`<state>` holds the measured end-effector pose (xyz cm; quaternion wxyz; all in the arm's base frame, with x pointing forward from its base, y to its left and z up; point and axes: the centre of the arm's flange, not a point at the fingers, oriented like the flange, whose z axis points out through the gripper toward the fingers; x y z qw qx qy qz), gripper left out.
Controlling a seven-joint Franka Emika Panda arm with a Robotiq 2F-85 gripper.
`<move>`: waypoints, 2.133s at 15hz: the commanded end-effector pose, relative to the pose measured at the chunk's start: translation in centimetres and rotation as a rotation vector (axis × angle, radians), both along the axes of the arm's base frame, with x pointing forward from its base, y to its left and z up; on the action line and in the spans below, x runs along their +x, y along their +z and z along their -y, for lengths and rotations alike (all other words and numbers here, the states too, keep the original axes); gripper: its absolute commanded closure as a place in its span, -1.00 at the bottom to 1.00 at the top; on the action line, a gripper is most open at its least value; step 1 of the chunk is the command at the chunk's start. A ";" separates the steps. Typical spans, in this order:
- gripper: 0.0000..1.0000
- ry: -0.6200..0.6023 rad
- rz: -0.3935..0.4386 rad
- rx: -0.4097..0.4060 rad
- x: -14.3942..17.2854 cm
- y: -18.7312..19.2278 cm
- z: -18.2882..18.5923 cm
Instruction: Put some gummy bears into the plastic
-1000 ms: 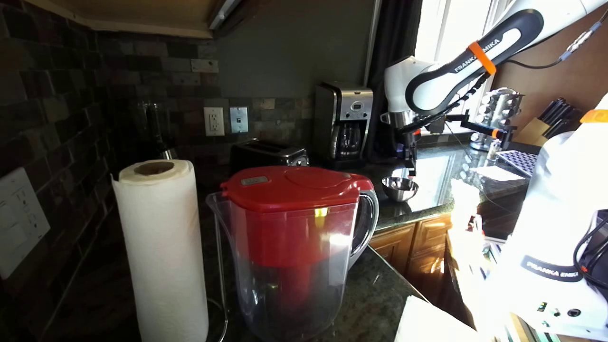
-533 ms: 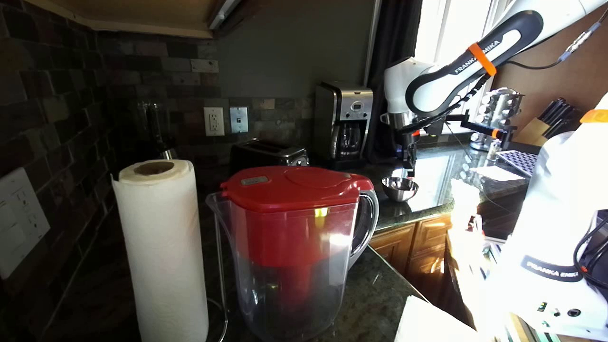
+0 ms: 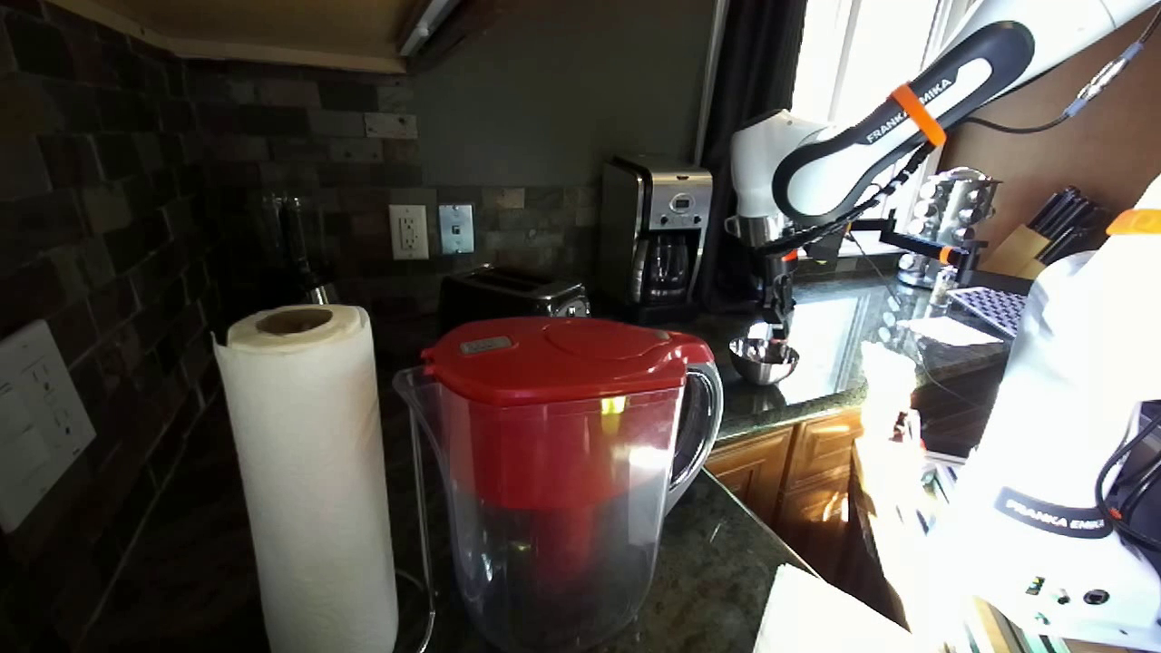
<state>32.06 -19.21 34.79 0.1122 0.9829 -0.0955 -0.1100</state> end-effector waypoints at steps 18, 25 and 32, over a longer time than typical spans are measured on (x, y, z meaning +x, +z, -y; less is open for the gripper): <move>-1.00 -0.017 0.002 0.015 1.7 -3.3 1.6; -1.00 0.008 0.015 0.060 2.4 -4.3 1.4; -1.00 0.043 0.045 0.110 2.7 -4.2 1.2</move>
